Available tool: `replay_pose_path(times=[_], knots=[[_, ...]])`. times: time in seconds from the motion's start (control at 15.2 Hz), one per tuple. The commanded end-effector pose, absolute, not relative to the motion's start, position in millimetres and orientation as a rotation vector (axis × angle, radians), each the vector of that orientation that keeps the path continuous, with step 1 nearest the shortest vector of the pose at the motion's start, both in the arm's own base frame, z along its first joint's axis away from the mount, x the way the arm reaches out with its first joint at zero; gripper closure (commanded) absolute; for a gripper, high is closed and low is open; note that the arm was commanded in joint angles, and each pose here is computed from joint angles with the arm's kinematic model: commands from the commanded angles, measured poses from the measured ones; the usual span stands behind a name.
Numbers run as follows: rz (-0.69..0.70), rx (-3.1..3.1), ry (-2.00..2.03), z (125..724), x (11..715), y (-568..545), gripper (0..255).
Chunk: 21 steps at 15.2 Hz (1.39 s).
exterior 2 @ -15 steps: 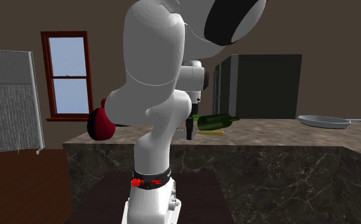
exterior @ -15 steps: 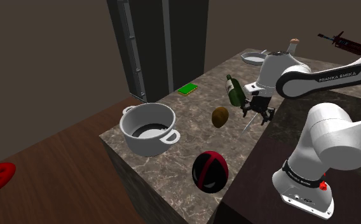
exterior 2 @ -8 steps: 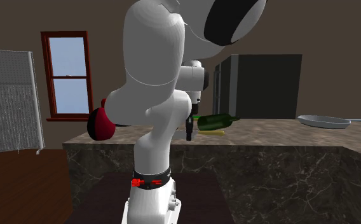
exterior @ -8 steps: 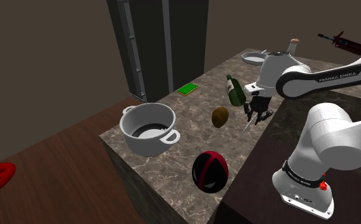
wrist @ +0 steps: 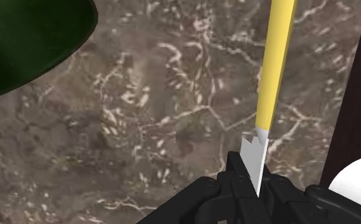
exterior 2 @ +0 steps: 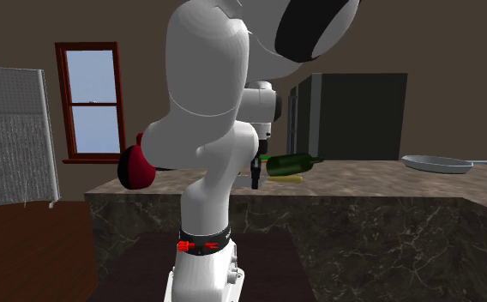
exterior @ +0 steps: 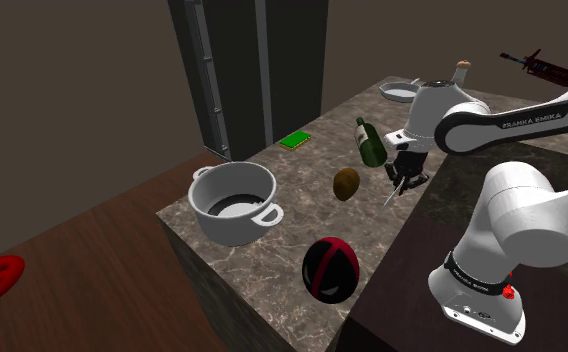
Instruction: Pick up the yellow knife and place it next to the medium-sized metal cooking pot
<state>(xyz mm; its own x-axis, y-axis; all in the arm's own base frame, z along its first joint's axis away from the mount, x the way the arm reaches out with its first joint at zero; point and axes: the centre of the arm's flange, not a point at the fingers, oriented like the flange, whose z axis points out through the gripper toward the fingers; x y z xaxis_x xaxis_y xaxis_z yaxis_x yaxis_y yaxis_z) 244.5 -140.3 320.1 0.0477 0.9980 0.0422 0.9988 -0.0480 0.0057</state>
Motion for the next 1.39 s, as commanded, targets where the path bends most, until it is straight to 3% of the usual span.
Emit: replay_pose_path(times=[0.0,1.32], knots=[[-0.068,-2.258,-2.158,325,246,-140,255],[-0.068,-2.258,-2.158,431,246,-140,255]])
